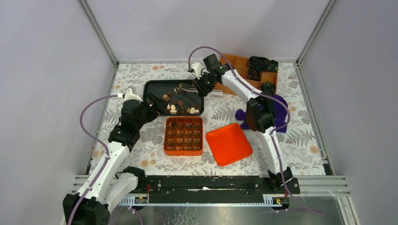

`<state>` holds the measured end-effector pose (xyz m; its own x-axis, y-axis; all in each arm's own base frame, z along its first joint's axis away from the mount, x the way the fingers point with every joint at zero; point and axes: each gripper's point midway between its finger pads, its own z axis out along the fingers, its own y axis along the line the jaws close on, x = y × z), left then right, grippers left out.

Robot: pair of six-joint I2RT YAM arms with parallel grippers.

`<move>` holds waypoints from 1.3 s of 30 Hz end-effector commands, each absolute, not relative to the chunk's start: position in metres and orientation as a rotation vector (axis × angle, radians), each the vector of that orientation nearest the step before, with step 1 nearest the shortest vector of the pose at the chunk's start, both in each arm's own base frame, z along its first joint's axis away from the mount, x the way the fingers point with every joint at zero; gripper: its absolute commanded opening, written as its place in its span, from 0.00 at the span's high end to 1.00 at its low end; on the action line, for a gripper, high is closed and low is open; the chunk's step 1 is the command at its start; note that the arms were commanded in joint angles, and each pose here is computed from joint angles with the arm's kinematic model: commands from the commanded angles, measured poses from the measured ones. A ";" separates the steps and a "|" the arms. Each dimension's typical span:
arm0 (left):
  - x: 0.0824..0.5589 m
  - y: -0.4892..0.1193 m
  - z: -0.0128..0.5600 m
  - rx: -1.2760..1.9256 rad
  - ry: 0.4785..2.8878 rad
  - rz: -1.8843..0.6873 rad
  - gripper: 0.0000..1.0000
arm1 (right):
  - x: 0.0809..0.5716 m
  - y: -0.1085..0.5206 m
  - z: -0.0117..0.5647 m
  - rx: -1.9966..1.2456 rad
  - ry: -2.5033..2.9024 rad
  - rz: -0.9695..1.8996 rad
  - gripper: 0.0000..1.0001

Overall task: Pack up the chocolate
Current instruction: Pick up the fake chocolate from the plate.

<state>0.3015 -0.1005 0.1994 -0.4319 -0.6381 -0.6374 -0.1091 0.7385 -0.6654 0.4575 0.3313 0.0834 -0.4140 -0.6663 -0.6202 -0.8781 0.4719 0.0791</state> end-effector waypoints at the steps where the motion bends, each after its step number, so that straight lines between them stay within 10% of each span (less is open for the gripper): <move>1: 0.307 -0.098 0.209 -0.564 1.907 -0.680 0.01 | 0.471 0.352 0.106 -1.241 2.123 0.547 0.53; 25: 0.310 -0.093 0.211 -0.567 1.910 -0.657 0.01 | 0.483 0.369 0.086 -1.247 2.110 0.489 0.54; 39: 0.311 -0.090 0.212 -0.537 1.934 -0.620 0.01 | 0.476 0.358 0.119 -1.221 2.067 0.513 0.81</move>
<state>0.3052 -0.0932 0.1939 -0.4345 -0.6278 -0.6457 -0.1314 0.7535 -0.6442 0.4708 0.3516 0.0485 -0.4040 -0.6810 -0.6107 -0.8706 0.4911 0.0284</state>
